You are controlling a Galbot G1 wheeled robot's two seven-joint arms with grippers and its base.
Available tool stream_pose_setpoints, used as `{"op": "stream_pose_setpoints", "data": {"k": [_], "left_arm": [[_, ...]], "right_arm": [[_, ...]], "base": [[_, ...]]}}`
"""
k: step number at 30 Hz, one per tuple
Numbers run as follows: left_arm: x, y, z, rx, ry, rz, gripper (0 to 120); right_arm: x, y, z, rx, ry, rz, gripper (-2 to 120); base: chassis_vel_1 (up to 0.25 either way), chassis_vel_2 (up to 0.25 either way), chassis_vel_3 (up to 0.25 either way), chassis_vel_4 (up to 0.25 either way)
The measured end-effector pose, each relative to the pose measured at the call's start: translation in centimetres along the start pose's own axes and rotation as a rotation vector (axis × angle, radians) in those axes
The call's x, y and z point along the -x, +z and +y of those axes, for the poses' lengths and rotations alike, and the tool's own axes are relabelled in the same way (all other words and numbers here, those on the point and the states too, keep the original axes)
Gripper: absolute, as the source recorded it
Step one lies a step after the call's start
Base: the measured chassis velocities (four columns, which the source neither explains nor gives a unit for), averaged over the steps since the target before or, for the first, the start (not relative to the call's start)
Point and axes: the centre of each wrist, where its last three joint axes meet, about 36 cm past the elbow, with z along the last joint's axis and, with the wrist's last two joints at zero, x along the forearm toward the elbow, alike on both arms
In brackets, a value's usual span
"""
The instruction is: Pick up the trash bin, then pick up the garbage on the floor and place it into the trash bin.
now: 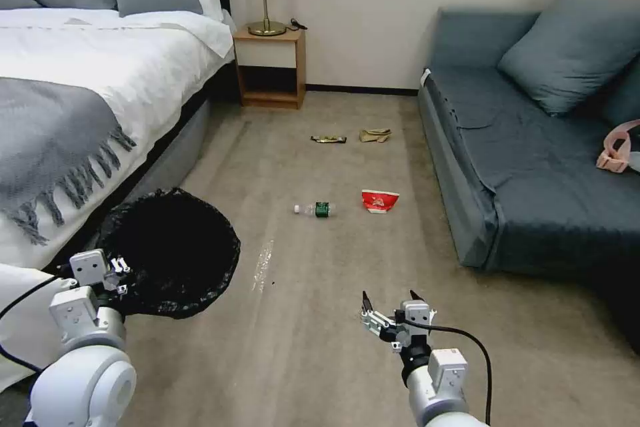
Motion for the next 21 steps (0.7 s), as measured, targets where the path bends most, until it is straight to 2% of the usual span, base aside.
{"op": "stream_pose_setpoints", "data": {"k": [4, 18, 21], "left_arm": [[0.3, 0.8, 0.2, 0.005, -0.002, -0.008, 3], [0.1, 1.9, 0.3, 0.012, -0.008, -0.018, 3], [0.2, 2.8, 0.2, 0.027, -0.016, -0.025, 3]], "right_arm": [[0.3, 0.3, 0.0, 0.004, -0.004, 0.004, 100], [-0.1, 0.7, 0.1, -0.008, -0.014, -0.009, 100], [-0.1, 0.9, 0.1, -0.011, -0.013, -0.006, 100]], "base": [[0.000, 0.000, 0.000, 0.000], [0.000, 0.000, 0.000, 0.000], [0.000, 0.000, 0.000, 0.000]]}}
